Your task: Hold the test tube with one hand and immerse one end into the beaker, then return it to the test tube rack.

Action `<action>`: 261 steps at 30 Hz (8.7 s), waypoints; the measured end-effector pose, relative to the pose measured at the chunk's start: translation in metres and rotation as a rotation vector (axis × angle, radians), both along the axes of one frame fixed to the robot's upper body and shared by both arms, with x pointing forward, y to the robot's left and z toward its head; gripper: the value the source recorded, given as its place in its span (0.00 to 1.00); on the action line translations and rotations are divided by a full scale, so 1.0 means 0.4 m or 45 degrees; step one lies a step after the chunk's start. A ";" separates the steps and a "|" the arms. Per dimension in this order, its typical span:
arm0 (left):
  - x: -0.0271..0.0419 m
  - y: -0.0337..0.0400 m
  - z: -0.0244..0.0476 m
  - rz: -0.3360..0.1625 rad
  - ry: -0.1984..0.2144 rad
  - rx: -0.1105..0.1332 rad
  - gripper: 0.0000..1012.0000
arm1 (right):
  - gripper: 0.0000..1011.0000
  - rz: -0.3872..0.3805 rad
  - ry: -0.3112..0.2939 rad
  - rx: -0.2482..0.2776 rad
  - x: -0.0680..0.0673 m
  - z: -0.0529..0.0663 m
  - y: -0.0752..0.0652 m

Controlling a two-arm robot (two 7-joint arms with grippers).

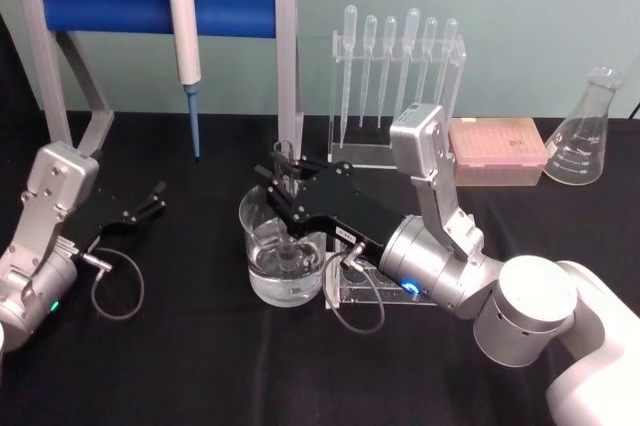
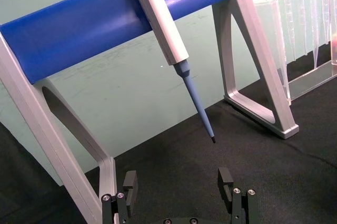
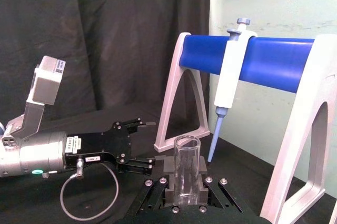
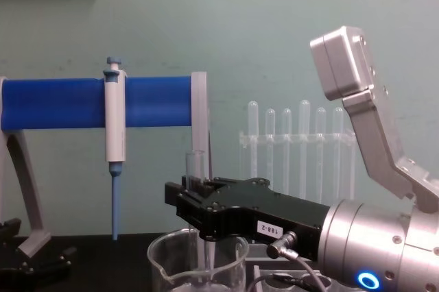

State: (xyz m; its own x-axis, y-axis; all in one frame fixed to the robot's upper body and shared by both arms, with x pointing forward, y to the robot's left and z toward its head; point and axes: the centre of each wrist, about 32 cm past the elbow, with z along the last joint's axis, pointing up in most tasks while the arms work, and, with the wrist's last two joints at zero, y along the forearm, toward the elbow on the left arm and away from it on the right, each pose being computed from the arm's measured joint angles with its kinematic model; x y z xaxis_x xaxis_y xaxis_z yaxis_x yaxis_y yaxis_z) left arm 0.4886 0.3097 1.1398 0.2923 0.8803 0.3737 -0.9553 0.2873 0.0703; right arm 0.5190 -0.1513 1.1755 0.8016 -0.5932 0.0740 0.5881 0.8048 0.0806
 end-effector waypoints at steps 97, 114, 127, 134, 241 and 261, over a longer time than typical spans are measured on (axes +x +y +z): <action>0.000 0.000 0.000 0.000 0.000 0.000 0.99 | 0.22 0.002 0.001 0.002 0.000 -0.001 0.001; 0.000 0.000 0.000 0.000 0.000 0.000 0.99 | 0.22 0.002 0.001 0.003 0.000 -0.001 0.001; 0.000 0.000 0.000 0.000 0.000 0.000 0.99 | 0.22 0.002 0.001 0.003 0.000 -0.001 0.001; 0.000 0.000 0.000 0.000 0.000 0.000 0.99 | 0.22 0.002 0.001 0.003 0.000 -0.001 0.001; 0.000 0.000 0.000 0.000 0.000 0.000 0.99 | 0.22 0.002 0.001 0.003 0.000 -0.001 0.001; 0.000 0.000 0.000 0.000 0.000 0.000 0.99 | 0.22 0.002 0.001 0.003 0.000 -0.001 0.001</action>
